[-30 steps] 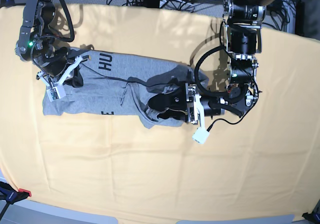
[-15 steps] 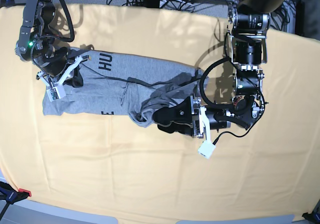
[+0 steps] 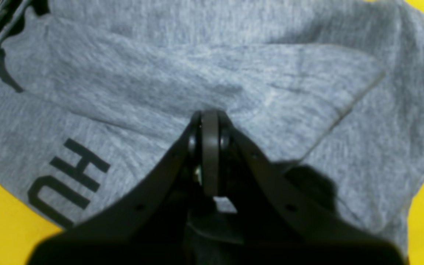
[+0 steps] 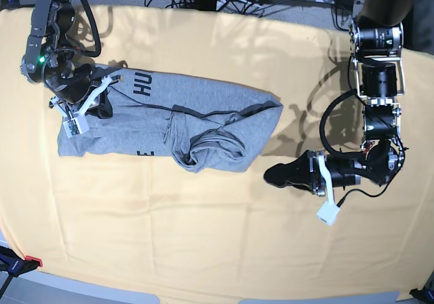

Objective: Layout the t-shirt on the table in an organized manner, then fold the t-shirt properly
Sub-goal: 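Press the folded end flat and withdraw the left gripper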

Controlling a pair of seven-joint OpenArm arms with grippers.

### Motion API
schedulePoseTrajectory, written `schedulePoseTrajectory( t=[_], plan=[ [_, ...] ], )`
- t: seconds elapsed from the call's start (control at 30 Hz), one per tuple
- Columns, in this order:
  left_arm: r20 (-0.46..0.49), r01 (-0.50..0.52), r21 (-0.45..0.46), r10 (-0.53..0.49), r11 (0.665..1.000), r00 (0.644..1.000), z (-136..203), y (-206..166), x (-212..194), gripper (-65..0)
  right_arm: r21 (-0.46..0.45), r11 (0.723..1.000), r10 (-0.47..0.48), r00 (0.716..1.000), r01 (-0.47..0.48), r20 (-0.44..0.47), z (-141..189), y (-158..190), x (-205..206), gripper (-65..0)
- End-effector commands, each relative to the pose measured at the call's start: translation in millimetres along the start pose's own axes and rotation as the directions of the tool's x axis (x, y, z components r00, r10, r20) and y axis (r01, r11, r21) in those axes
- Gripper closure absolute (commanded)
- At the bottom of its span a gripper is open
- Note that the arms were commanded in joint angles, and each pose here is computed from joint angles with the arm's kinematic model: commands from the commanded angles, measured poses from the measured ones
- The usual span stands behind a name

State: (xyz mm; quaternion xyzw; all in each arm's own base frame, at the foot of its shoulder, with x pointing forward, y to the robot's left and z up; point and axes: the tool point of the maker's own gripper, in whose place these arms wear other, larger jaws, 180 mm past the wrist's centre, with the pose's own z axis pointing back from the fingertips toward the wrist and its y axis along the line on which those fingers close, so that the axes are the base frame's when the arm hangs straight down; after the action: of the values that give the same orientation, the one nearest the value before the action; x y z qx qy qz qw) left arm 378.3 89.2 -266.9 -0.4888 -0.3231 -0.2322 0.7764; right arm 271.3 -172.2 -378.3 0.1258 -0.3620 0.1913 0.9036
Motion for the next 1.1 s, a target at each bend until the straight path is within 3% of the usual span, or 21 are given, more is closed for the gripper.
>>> schedulePoseTrajectory(
  t=[0.0,0.2,0.5,0.8,0.9,1.07],
  plan=[
    [0.034,0.05,0.002,-0.05,0.999,0.998,2.8,-4.5,20.7,0.0,-0.007,1.0,0.016,1.0,-0.016,0.0,2.4,-3.3,3.2,0.0],
    [-0.096,0.061,0.133,-0.048,0.989,0.994,-1.3,19.8,-2.3,0.0,-0.007,1.0,0.015,1.0,-0.015,0.001,2.4,-3.4,3.4,0.0],
    [-0.129,0.071,0.09,-0.059,0.993,0.99,-40.6,7.0,-10.5,0.0,-0.007,1.0,0.015,1.0,-0.015,-0.001,2.4,-3.4,3.0,0.0],
    [-0.167,0.083,0.114,-0.064,0.99,0.984,-51.2,9.6,-17.3,0.0,-0.007,1.0,0.015,1.0,-0.015,-0.003,2.4,-3.2,2.5,0.0],
    [-0.138,0.072,0.074,-0.061,0.995,0.988,-55.5,1.2,-13.0,0.0,-0.007,1.0,0.015,1.0,-0.015,-0.002,2.4,-3.3,2.8,0.0],
    [-0.014,0.049,-0.102,-0.051,0.994,0.999,-63.8,-33.7,7.0,0.0,-0.008,1.0,0.015,1.0,-0.015,-0.002,2.4,-3.5,3.0,0.0]
  ],
)
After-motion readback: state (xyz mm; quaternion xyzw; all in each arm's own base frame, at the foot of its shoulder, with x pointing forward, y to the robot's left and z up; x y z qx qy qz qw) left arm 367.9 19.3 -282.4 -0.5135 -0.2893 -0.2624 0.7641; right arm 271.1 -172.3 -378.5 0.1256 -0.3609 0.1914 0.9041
